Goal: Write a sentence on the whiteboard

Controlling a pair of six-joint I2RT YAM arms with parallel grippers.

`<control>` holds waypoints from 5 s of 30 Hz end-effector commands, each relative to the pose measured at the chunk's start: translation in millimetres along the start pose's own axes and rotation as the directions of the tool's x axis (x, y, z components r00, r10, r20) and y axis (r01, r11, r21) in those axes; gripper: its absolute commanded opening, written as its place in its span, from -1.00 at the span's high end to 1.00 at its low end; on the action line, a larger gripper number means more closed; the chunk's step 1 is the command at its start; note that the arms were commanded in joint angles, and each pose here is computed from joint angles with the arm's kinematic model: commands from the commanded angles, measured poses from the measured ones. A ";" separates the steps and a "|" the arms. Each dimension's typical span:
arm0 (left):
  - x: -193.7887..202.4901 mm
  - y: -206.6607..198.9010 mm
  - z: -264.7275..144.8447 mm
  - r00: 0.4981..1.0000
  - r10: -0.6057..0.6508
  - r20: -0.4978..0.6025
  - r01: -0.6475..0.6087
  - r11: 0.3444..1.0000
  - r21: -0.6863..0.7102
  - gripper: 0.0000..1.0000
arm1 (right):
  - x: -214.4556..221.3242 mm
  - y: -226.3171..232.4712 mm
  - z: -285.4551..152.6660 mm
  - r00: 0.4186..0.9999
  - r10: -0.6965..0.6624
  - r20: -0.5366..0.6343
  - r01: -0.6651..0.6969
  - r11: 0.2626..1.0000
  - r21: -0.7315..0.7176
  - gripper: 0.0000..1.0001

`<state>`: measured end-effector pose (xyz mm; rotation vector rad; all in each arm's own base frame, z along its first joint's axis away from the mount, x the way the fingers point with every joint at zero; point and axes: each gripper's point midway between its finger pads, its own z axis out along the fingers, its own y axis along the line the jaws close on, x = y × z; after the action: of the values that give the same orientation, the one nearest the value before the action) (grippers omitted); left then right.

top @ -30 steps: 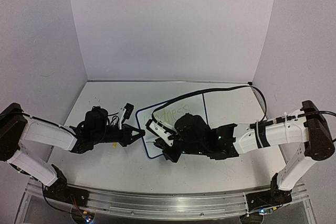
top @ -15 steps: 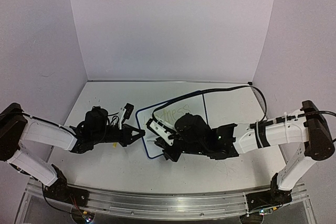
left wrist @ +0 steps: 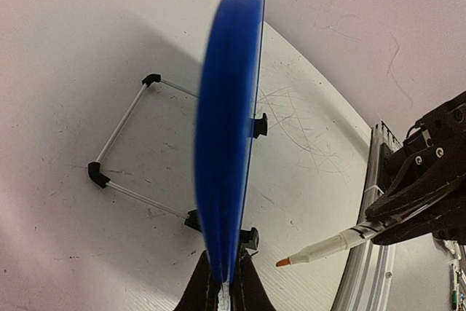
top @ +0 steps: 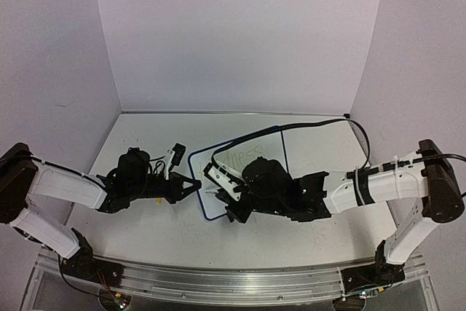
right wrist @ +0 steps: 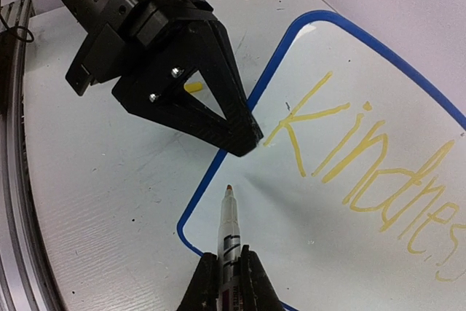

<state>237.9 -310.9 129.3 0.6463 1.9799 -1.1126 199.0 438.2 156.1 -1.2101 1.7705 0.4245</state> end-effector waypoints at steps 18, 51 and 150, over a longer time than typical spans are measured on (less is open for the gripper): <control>1.2 9.8 3.6 1.000 0.023 -0.016 -0.024 0.998 -0.051 1.00 | -12.4 1.3 18.3 1.000 -0.009 0.012 0.009 1.000 0.027 1.00; 5.7 12.6 3.6 1.000 0.017 -0.025 -0.018 0.998 -0.060 1.00 | 46.9 11.8 24.2 0.991 0.047 -0.124 -0.046 0.999 0.004 1.00; 7.6 12.7 1.6 1.000 0.010 -0.028 -0.012 0.998 -0.063 1.00 | 7.4 -50.3 -0.1 0.987 0.147 0.061 -0.158 0.957 0.245 1.00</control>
<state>239.1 -310.5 127.8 0.6406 1.9840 -1.1054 221.5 415.9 123.8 -1.0287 1.8900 0.3204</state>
